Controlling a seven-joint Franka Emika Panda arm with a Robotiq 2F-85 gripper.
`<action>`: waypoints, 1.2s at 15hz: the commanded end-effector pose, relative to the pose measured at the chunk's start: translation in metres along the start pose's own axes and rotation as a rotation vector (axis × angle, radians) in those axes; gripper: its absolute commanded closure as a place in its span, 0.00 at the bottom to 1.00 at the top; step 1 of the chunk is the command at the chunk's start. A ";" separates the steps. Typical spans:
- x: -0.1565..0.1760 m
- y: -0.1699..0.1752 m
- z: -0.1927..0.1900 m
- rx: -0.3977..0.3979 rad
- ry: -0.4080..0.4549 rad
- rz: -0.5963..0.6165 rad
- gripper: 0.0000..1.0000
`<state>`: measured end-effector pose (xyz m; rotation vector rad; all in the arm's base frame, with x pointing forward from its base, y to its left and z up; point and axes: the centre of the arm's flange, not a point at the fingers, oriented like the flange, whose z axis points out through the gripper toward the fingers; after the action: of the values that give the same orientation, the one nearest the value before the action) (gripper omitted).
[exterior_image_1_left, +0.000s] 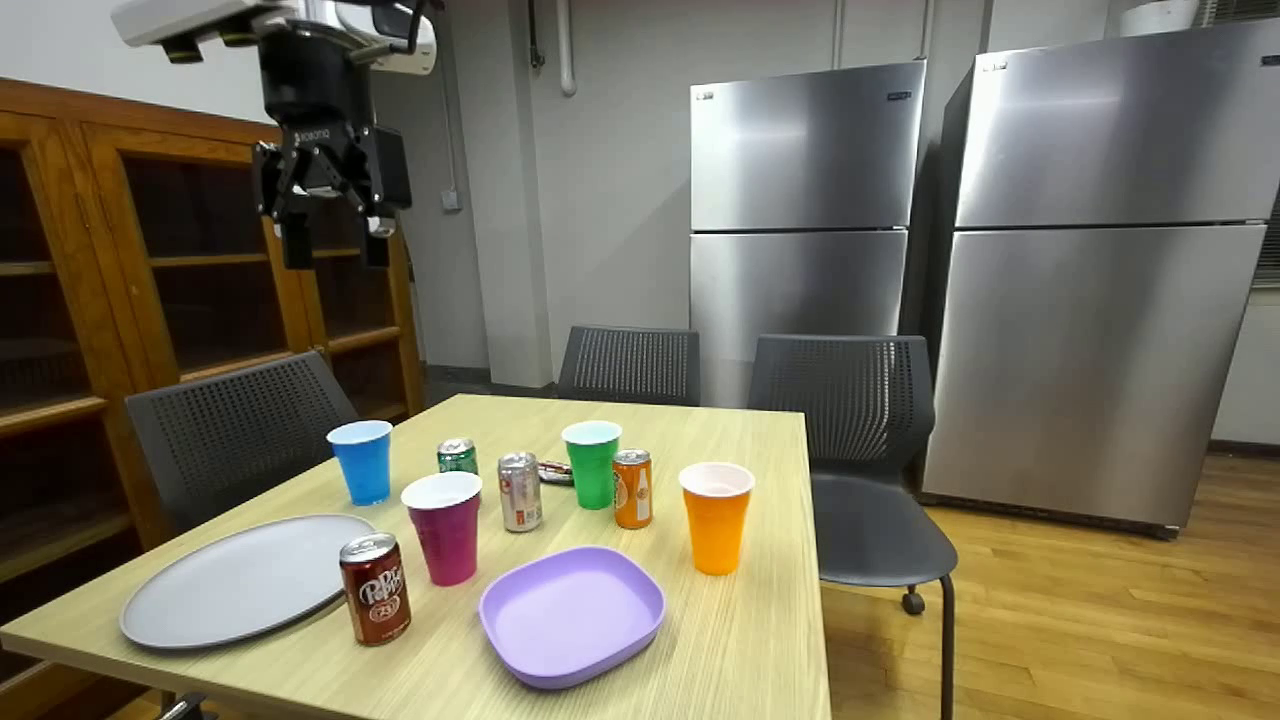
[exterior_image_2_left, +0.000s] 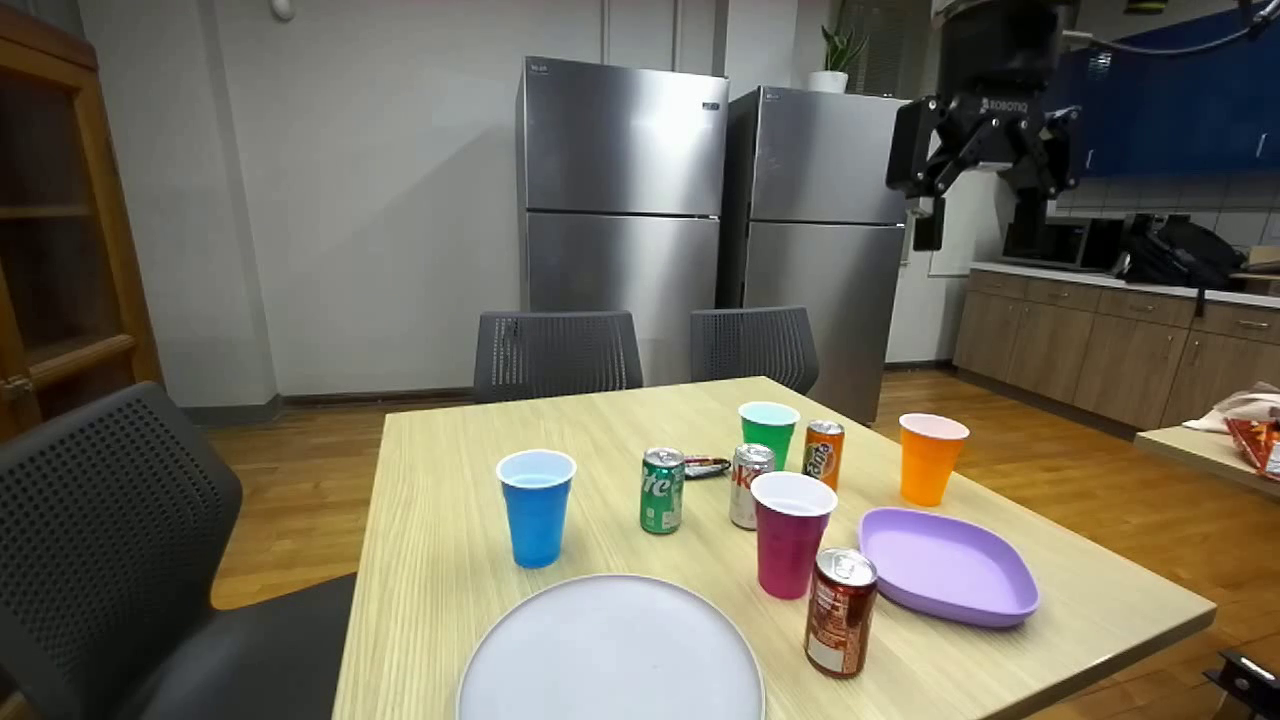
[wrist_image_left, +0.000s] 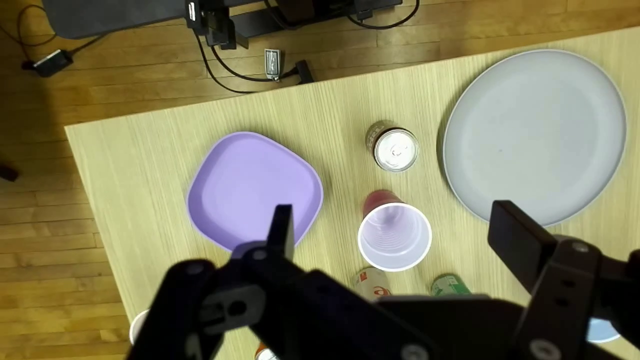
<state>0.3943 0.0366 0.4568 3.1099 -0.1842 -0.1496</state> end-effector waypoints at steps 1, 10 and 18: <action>0.018 -0.018 0.044 -0.005 -0.019 -0.046 0.00; 0.037 -0.048 0.136 0.001 -0.046 -0.121 0.00; 0.025 -0.065 0.178 -0.026 -0.031 -0.215 0.00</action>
<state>0.4177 0.0902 0.2884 3.1127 0.0797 -0.2370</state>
